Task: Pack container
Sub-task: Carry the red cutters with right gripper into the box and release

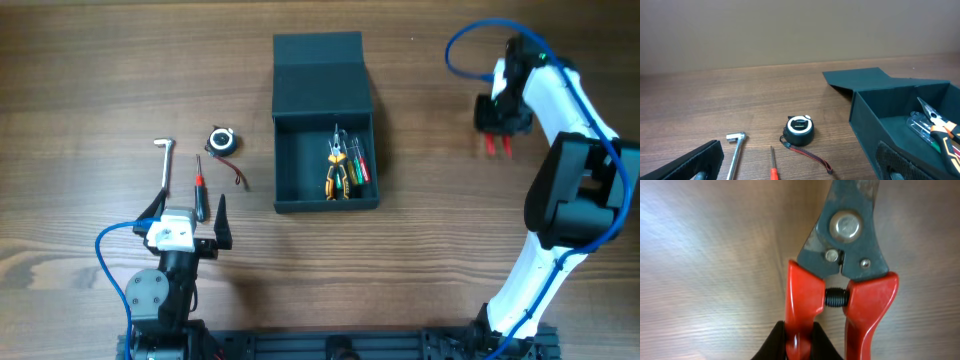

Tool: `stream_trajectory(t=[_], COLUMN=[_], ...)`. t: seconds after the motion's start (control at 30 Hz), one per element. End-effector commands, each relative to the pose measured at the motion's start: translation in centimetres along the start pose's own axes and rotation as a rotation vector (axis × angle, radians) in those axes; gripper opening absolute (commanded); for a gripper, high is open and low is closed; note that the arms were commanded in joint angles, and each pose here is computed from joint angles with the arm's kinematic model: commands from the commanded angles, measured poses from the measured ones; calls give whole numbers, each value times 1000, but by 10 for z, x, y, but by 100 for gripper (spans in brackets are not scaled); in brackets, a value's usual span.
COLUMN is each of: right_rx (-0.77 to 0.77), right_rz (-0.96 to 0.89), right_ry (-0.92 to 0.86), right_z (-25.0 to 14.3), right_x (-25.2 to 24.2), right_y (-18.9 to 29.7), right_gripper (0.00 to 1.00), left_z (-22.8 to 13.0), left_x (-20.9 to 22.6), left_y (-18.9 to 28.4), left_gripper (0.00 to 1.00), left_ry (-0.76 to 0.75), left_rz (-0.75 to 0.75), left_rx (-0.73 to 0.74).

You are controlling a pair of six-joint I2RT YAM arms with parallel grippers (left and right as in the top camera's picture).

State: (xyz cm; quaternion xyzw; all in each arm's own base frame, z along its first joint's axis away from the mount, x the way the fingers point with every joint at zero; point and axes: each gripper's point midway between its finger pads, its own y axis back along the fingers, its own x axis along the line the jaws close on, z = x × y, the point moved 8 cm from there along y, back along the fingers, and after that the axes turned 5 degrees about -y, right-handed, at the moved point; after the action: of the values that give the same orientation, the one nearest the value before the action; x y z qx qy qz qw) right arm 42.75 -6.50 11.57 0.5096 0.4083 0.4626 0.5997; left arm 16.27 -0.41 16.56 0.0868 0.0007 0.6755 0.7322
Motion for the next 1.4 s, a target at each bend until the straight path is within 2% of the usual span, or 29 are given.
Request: stream_trajectory(t=[0.0,0.1,0.2,0.33,0.6,0.73,0.9,1.37], right_rx=[-162,-224,-198,-79,48,97,147,273], right_rz=[51,80,136,179,171,144,109,145], right_ry=[6,61,163,295,444,416,375,341], right_z=[39,47,31,-23,-110,-126,-135,-162], right_x=[18,46,96,180,265,269,265,260], right_y=[57,94,109,114,124,120,87,40], right_gripper=[4,4,4,4,4,4,4,4], left_z=[0,0,0,0,0,0,0,0], left_x=[-1,-1,-1,-1,-1,-1,-1,-1], left_y=[0,0,0,0,0,0,0,0], left_gripper=[100,100,100,100,100,100,100,100], left_ry=[-15,-15,-15,-15,-15,-15,-15,-15], left_rz=[-13,-13,-13,-13,-13,-13,-13,-13], left_rx=[-5,-5,-5,-5,-5,-5,-5,-5])
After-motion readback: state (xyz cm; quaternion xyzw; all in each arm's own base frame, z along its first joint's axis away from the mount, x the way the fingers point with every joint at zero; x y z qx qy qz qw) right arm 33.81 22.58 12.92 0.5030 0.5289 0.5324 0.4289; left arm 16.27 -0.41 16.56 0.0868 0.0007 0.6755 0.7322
